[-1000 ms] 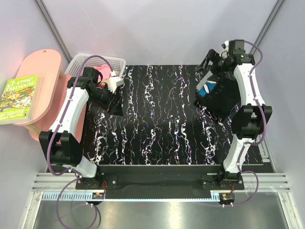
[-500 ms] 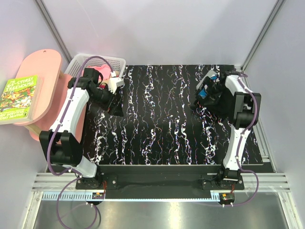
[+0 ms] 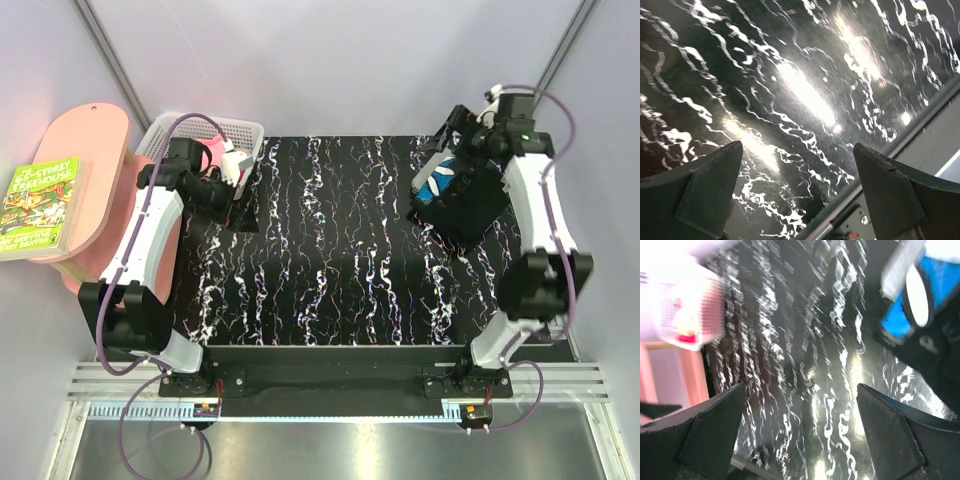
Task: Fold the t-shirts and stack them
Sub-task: Neatly place the folded tshirt to the corner
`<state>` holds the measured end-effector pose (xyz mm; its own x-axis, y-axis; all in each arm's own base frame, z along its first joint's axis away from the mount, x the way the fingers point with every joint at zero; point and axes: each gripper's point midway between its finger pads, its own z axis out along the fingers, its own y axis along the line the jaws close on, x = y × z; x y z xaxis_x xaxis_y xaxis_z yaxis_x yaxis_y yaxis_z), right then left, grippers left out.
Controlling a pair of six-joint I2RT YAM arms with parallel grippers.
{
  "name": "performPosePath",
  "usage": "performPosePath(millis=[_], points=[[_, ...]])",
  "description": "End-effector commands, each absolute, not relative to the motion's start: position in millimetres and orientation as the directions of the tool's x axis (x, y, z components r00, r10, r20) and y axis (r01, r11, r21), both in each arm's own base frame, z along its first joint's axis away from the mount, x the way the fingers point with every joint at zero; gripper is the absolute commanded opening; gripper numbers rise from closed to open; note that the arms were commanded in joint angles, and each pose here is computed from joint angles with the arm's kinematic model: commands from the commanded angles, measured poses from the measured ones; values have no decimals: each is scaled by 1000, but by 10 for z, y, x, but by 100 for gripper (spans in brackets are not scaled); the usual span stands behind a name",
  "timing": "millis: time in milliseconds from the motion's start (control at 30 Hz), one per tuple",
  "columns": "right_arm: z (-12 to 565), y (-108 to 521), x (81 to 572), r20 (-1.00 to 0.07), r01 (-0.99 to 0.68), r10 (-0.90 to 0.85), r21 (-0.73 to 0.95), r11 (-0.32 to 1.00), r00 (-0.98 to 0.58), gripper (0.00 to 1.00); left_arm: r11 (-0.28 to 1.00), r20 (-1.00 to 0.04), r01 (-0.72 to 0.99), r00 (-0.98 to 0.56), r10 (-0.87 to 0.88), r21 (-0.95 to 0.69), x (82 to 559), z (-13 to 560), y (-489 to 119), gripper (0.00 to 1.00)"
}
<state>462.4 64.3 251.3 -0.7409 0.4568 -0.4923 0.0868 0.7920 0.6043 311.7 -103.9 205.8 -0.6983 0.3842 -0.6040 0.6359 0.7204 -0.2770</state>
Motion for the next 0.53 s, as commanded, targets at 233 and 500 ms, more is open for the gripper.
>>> performPosePath(millis=[233,500], points=[[2836,840,4013,-652,-62,378,546,835,-657,100,820,-738,537,-633,236,-197,3577,2407,-987,99],[2717,986,3898,-658,-94,343,534,840,-670,100,869,-748,460,-638,184,-179,3739,2160,-903,99]])
